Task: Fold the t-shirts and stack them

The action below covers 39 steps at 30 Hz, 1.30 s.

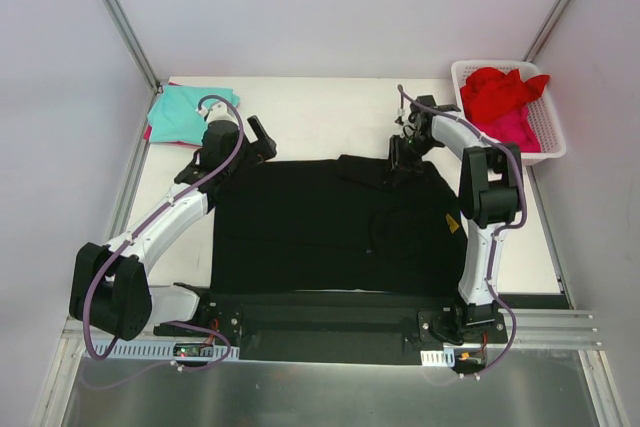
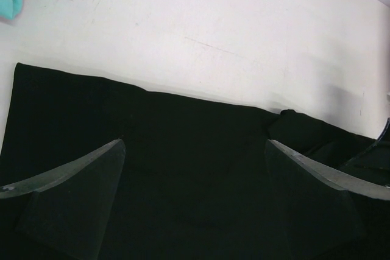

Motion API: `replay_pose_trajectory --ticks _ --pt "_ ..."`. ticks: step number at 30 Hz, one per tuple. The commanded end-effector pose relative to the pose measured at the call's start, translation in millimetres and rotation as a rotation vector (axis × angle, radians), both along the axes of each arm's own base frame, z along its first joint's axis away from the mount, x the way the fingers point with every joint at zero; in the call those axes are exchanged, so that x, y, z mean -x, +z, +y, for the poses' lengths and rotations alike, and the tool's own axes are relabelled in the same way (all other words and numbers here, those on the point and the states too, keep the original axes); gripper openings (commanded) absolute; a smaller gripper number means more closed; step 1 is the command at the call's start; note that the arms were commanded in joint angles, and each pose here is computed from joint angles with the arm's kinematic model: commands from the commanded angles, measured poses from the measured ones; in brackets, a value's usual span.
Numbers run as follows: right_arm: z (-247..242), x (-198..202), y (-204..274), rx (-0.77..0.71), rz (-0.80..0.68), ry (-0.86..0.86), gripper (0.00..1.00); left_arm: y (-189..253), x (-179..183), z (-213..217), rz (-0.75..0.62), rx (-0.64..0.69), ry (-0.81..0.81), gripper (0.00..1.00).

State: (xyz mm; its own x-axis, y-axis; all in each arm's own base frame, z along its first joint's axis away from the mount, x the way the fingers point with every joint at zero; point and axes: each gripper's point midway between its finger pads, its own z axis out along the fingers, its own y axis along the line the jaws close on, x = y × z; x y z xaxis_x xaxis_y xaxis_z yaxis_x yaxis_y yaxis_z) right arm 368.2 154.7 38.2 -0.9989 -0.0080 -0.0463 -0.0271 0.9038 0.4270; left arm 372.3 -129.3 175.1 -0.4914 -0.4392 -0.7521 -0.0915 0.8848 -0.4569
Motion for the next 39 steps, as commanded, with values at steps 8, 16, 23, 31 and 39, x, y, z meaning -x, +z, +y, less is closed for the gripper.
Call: replay_pose_trajectory --ticks 8,16,23,31,39 --pt "-18.2 -34.7 67.4 0.103 -0.192 -0.014 0.4 9.8 3.2 -1.8 -0.028 0.018 0.0 0.99" --pt "-7.0 -58.3 65.1 0.055 -0.211 -0.004 0.32 9.0 3.2 -0.5 -0.029 0.006 -0.001 0.99" --pt "-0.1 -68.8 49.6 0.024 -0.18 -0.009 0.31 6.2 1.9 0.6 -0.023 -0.003 0.005 0.99" --pt "2.4 -68.2 32.2 0.006 -0.145 -0.009 0.31 1.6 1.1 0.6 -0.012 -0.009 0.005 0.99" --pt "4.6 -65.2 23.9 -0.007 -0.124 -0.012 0.31 -1.2 0.7 0.1 -0.004 -0.008 0.005 0.99"
